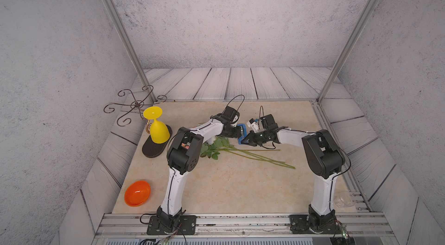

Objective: Wrap bouquets with tape
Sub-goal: Pull the tape from the tape cutter.

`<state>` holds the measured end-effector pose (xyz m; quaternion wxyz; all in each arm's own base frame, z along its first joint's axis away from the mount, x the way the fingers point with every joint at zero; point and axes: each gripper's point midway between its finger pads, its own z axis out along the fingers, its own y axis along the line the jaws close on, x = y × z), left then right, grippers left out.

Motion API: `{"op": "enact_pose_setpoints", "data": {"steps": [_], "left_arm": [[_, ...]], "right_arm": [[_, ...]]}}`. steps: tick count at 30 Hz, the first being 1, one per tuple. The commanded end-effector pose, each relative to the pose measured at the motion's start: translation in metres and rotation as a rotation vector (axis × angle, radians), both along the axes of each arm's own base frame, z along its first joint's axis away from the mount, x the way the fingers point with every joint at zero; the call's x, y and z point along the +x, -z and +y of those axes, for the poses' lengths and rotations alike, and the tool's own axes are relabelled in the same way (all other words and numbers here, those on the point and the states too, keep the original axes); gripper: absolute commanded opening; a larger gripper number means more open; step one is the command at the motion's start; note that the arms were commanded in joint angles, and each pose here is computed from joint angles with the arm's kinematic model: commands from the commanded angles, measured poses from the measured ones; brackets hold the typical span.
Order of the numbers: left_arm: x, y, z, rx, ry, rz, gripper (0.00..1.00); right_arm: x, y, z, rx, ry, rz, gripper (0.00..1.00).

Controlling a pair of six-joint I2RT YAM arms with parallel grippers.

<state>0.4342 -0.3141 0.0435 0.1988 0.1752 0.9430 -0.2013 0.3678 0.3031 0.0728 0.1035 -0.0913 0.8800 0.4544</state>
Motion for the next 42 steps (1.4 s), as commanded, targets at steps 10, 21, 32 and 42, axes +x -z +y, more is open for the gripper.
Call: {"op": "enact_pose_setpoints", "data": {"steps": [10, 21, 32, 42], "left_arm": [[-0.001, -0.004, 0.015, 0.065, -0.020, -0.025, 0.39], [-0.011, 0.000, 0.017, 0.059, -0.003, -0.006, 0.38], [-0.015, -0.006, 0.009, 0.037, 0.033, -0.007, 0.38], [-0.013, -0.006, 0.006, 0.020, 0.003, 0.006, 0.39]], "right_arm": [[-0.024, -0.018, 0.009, 0.069, -0.012, 0.030, 0.00], [-0.036, -0.017, 0.012, 0.058, -0.012, 0.047, 0.00], [-0.047, -0.019, 0.003, 0.039, -0.015, 0.055, 0.00], [-0.049, -0.039, 0.001, 0.021, -0.040, 0.024, 0.00]]}}
